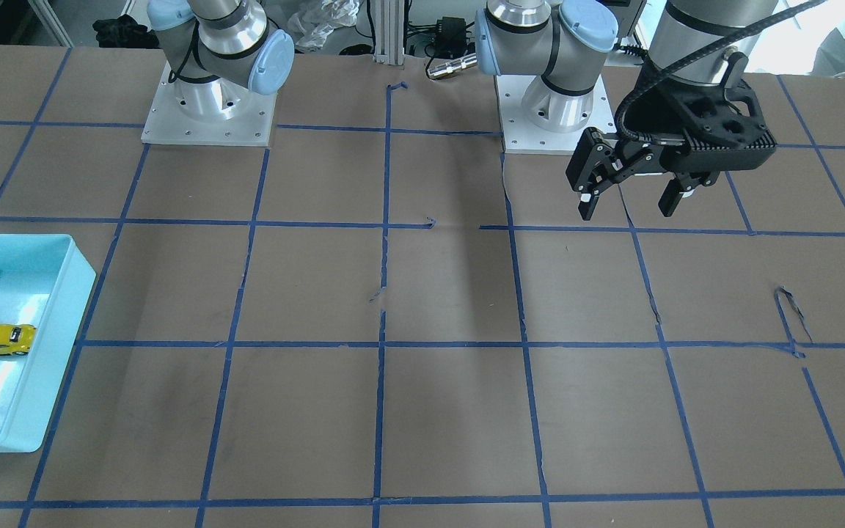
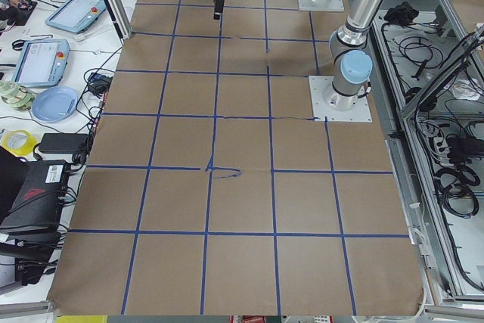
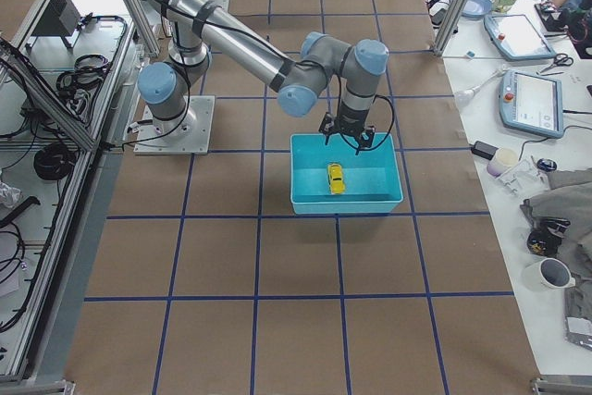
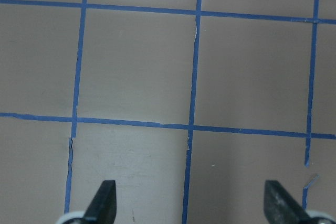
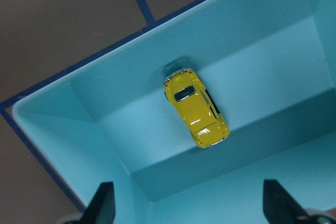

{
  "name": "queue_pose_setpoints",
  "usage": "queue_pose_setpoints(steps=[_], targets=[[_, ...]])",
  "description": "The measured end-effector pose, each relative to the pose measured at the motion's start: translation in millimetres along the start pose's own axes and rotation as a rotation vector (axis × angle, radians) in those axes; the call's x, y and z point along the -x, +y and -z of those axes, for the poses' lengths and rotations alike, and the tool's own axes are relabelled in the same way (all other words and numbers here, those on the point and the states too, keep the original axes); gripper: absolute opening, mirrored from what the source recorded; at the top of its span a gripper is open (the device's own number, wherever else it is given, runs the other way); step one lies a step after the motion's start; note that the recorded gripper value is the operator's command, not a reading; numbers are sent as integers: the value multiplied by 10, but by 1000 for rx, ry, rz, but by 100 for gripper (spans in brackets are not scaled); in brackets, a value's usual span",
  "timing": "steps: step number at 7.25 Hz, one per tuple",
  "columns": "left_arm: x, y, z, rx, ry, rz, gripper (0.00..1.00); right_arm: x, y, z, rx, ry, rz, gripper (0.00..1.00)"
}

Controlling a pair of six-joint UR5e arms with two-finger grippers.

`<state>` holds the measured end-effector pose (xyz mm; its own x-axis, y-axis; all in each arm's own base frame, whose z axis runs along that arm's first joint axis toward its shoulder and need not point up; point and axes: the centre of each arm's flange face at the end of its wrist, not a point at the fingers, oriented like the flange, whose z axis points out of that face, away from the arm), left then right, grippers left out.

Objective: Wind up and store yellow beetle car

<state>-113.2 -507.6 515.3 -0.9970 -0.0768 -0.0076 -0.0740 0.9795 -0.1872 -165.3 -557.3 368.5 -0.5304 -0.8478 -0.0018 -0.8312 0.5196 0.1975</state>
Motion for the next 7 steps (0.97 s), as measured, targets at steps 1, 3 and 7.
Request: queue_pose_setpoints(steps=[1,3,7], targets=[[2,-1,14,-3,-3,0,100,247,-25,292,-4,-29,-179,100],[-12,1,36,-6,-4,-2,100,822,-407,840,-66,-148,-591,100],[-31,15,28,-4,-2,-5,100,1564,-1389,1340,-91,-174,-1187,100]])
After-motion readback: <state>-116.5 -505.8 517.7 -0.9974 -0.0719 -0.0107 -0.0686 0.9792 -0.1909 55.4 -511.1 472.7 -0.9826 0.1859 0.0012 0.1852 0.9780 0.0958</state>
